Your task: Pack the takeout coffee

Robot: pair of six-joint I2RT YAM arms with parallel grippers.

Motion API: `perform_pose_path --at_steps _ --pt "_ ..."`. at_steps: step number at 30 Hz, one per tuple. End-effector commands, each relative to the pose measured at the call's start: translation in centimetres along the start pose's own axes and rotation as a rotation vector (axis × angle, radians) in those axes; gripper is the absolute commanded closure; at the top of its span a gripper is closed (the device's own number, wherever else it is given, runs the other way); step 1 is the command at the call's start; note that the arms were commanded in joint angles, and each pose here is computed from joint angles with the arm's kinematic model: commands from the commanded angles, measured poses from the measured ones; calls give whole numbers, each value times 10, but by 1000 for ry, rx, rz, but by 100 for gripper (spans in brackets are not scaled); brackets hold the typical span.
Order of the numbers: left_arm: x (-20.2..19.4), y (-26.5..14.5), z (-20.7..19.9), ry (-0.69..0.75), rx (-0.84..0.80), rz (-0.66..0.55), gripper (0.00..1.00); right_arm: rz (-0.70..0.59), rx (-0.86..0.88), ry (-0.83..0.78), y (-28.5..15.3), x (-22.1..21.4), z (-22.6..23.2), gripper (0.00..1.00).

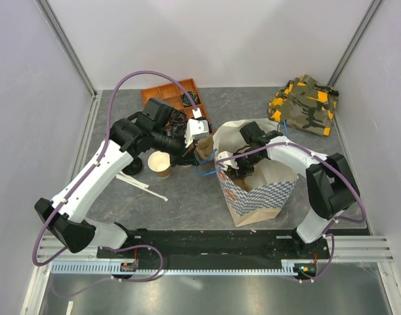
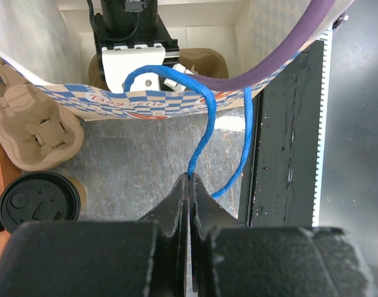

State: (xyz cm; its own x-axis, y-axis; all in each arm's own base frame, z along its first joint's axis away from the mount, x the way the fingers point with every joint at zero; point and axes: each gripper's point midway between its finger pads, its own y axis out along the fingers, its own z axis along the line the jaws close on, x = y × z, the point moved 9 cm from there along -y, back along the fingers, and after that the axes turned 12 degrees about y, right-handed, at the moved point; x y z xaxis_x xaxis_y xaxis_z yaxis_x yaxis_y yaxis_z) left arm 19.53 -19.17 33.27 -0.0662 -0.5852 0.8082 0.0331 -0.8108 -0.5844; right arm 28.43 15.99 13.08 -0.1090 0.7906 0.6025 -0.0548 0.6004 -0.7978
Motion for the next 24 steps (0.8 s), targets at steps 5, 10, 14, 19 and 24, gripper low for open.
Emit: perform_pose_path --at_steps 5,10,14,19,24 --pt "7 -5 1 23 11 -12 98 55 -8 -23 -6 2 -4 78" --pt "7 -4 2 26 8 -13 98 140 -45 -35 -20 1 -5 89" --pt "7 -3 2 29 4 -13 98 184 -56 -38 -24 0 -8 96" --pt "7 -3 3 34 5 -14 98 209 -71 -34 -27 0 -11 100" --pt "6 -3 3 37 4 -9 98 172 -87 -27 -32 9 -13 100"
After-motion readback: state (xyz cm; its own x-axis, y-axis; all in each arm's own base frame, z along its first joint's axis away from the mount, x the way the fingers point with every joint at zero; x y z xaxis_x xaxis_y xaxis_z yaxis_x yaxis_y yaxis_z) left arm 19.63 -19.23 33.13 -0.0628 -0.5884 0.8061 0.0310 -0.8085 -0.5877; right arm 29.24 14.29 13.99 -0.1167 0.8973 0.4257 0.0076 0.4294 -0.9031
